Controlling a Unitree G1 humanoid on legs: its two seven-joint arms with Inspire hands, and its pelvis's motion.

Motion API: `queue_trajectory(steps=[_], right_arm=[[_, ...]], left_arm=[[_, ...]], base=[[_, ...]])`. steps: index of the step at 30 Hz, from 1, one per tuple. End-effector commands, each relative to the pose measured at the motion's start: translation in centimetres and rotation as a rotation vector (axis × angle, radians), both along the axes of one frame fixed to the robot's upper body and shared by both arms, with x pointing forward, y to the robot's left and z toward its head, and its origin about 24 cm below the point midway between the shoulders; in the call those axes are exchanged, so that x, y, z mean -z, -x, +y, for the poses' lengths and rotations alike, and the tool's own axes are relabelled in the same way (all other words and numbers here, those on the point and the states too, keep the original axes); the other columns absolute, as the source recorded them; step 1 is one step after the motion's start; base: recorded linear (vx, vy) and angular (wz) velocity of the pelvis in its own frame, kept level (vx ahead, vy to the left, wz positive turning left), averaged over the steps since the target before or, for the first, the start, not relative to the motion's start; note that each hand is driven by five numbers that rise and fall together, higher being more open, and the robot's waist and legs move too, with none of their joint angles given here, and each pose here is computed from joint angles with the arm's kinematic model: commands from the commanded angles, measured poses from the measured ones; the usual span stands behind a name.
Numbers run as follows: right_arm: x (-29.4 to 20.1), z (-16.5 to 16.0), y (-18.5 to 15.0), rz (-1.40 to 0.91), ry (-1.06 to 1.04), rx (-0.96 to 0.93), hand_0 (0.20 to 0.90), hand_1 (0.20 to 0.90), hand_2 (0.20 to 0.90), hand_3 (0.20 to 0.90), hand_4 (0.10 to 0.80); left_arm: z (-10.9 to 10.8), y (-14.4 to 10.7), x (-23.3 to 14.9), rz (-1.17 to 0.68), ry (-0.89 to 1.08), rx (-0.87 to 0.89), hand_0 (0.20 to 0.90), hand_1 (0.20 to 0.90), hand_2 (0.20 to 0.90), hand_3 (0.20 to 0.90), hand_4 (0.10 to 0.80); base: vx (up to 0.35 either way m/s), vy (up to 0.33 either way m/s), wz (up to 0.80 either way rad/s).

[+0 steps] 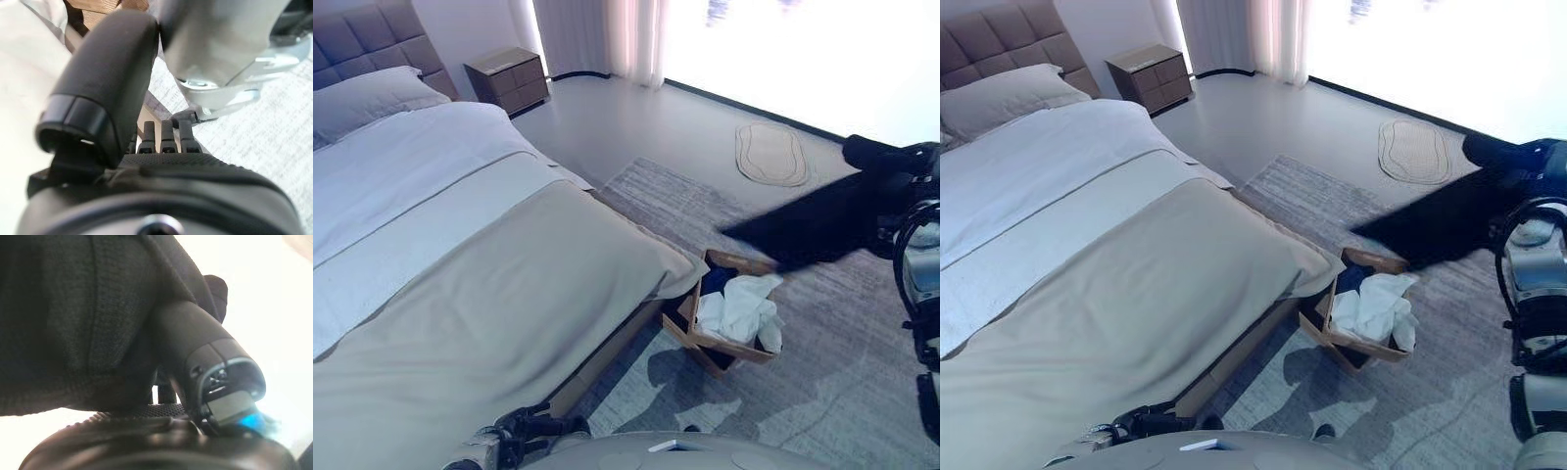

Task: Pick up the clothes from the bed and place them into the basket

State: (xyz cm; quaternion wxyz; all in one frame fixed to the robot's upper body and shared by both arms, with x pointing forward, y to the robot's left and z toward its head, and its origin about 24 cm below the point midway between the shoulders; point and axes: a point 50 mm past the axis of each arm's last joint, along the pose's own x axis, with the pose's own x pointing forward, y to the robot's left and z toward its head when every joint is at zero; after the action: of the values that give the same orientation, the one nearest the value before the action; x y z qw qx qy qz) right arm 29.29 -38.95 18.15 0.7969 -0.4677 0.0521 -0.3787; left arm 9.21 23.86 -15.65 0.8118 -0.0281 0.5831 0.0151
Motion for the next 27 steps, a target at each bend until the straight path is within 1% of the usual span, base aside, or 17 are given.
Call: queue_trajectory(steps=[1, 3, 7, 9, 10, 12, 14, 17, 19, 22, 27], right_arm=[[-9.3, 2.9, -0.6, -0.232, 0.420, -0.067, 0.300, 0.300, 0.300, 0.200, 0.100], [-9.7, 2.8, -0.6, -0.207, 0.474, -0.069, 0.300, 0.300, 0.300, 0.200, 0.100], [-8.6, 2.6, -1.0, -0.096, 0.428, -0.103, 0.300, 0.300, 0.300, 0.200, 0.100], [-8.5, 1.9, -1.3, -0.043, 0.434, -0.063, 0.300, 0.300, 0.300, 0.200, 0.100], [-8.4, 1.2, -1.5, 0.008, 0.404, -0.012, 0.300, 0.300, 0.300, 0.200, 0.100], [-8.4, 0.7, -1.6, 0.038, 0.397, 0.021, 0.300, 0.300, 0.300, 0.200, 0.100], [-8.5, -0.2, -1.7, 0.098, 0.397, 0.097, 0.300, 0.300, 0.300, 0.200, 0.100], [-8.5, -0.8, -1.8, 0.135, 0.403, 0.156, 0.300, 0.300, 0.300, 0.200, 0.100], [-8.1, -1.2, -1.5, 0.150, 0.397, 0.179, 0.300, 0.300, 0.300, 0.200, 0.100], [-7.3, -1.6, -1.2, 0.174, 0.396, 0.188, 0.300, 0.300, 0.300, 0.200, 0.100], [-7.6, -1.4, -1.2, 0.173, 0.460, 0.180, 0.300, 0.300, 0.300, 0.200, 0.100]], left_arm=[[2.1, -2.6, -1.4, -0.078, -0.052, 0.025, 0.900, 0.900, 0.900, 0.900, 0.800], [1.9, -3.0, -1.5, -0.100, -0.045, 0.025, 0.900, 0.900, 0.900, 0.900, 0.800], [1.7, -3.7, -1.8, -0.122, -0.036, 0.025, 0.900, 0.900, 0.900, 0.900, 0.800], [1.6, -4.6, -2.1, -0.153, -0.035, 0.041, 0.900, 0.900, 0.900, 0.900, 0.800], [1.5, -5.7, -2.5, -0.184, -0.031, 0.046, 0.900, 0.900, 0.900, 0.900, 0.800], [1.4, -6.4, -2.8, -0.208, -0.029, 0.052, 0.900, 0.900, 0.900, 0.900, 0.800], [1.1, -7.9, -3.5, -0.263, -0.027, 0.062, 0.900, 0.900, 0.900, 0.900, 0.800], [0.9, -9.3, -4.3, -0.318, -0.031, 0.089, 0.900, 0.900, 0.900, 0.900, 0.800], [0.8, -9.5, -4.4, -0.332, -0.022, 0.097, 0.900, 0.900, 0.900, 0.900, 0.800], [0.6, -9.1, -4.3, -0.327, -0.015, 0.112, 0.900, 0.900, 0.900, 0.900, 0.800], [0.7, -8.6, -4.1, -0.311, -0.002, 0.123, 0.900, 0.900, 0.900, 0.900, 0.800]], base=[[-0.045, -0.062, 0.00], [-0.057, -0.069, 0.04], [-0.058, -0.090, 0.09], [-0.158, -0.093, 0.03], [-0.163, -0.081, 0.00], [-0.150, -0.070, 0.00], [-0.196, -0.093, 0.02], [-0.143, -0.069, 0.02], [-0.027, -0.048, -0.01], [0.046, -0.051, -0.03], [0.070, -0.026, 0.00]])
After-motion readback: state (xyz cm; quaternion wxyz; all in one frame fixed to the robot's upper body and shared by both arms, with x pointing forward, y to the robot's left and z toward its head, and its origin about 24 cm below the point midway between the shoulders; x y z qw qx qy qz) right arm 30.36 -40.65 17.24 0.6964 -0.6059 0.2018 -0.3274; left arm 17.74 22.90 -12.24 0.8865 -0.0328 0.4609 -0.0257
